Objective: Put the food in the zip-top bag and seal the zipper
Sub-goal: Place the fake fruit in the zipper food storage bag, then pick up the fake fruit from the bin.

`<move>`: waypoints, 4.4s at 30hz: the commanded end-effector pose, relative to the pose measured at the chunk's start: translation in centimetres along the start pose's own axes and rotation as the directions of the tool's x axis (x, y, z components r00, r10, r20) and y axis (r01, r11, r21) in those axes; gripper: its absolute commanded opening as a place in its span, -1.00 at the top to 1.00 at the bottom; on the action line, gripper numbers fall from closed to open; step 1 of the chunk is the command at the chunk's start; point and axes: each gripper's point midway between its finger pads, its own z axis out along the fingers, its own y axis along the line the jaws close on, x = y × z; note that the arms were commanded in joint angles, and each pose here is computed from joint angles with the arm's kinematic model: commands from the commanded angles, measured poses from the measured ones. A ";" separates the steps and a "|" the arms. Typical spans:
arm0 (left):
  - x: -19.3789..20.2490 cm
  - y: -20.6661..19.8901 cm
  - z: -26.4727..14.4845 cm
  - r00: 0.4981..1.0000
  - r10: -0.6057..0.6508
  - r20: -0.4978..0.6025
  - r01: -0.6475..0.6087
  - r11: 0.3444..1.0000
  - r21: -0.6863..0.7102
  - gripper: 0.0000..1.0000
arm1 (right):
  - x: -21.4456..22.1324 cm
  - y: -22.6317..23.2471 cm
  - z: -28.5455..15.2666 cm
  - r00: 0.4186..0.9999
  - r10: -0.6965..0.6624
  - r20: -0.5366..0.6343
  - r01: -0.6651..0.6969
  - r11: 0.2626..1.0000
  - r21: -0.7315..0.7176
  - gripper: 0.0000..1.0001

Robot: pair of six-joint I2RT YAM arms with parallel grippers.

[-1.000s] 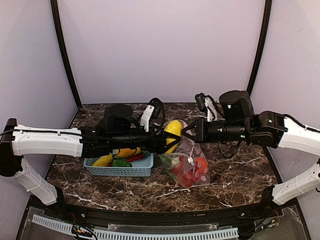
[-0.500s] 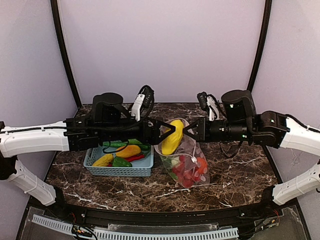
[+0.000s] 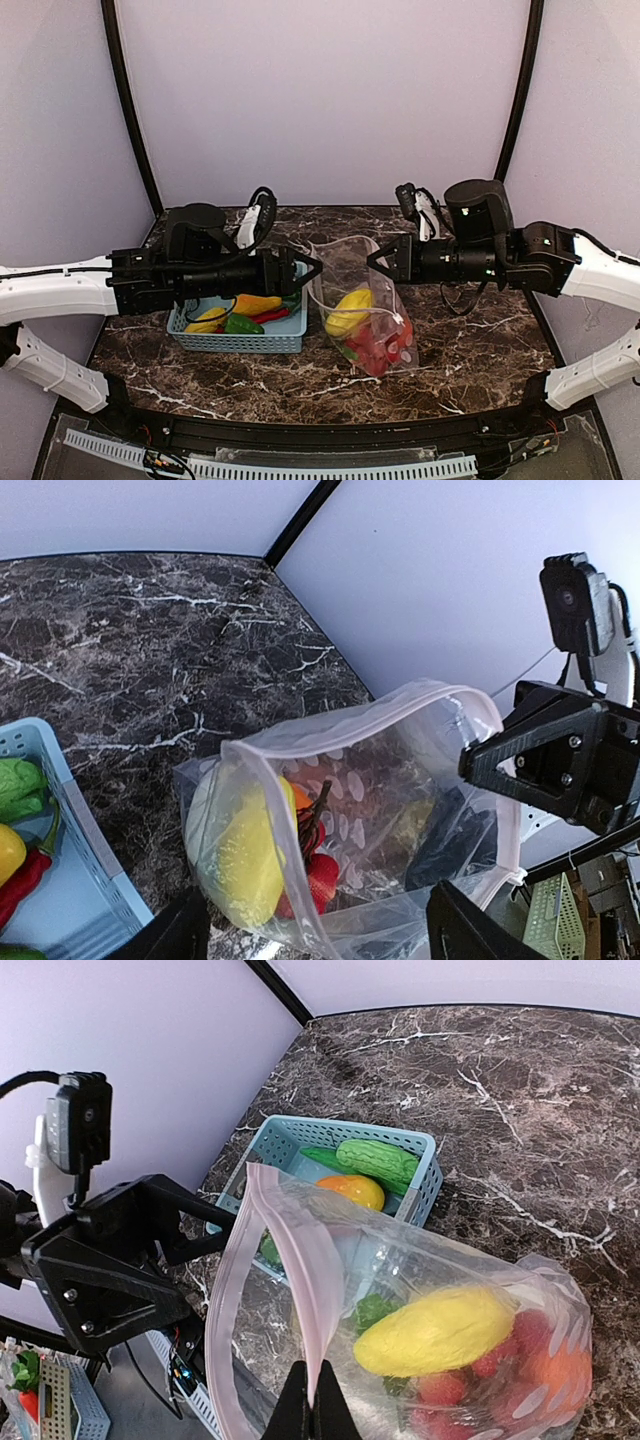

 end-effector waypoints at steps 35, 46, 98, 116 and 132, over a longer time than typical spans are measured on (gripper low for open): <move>-0.3 0.5 0.0 0.997 0.008 -0.075 -0.010 0.999 -0.030 0.14 | -1.5 0.4 -1.8 0.997 0.001 0.075 0.000 1.000 -0.009 1.00; -0.4 7.8 -5.8 0.950 0.168 -0.265 -0.224 0.954 -0.199 -0.87 | -1.4 -0.1 -2.2 0.997 -0.004 0.081 0.004 1.000 0.005 1.00; 8.4 24.8 1.7 0.769 0.193 -0.609 -0.351 0.925 -0.149 -0.88 | -1.5 -0.6 -2.7 0.997 0.003 0.080 -0.004 1.000 0.019 1.00; 9.1 26.5 1.5 0.731 0.181 -0.658 -0.393 0.900 -0.190 -0.56 | -1.5 -0.6 -2.8 0.997 0.010 0.082 -0.011 1.000 0.014 1.00; 8.0 25.9 1.2 0.749 0.198 -0.632 -0.403 0.893 -0.198 -0.07 | -1.6 -0.5 -2.5 0.997 0.013 0.077 -0.014 1.000 0.012 1.00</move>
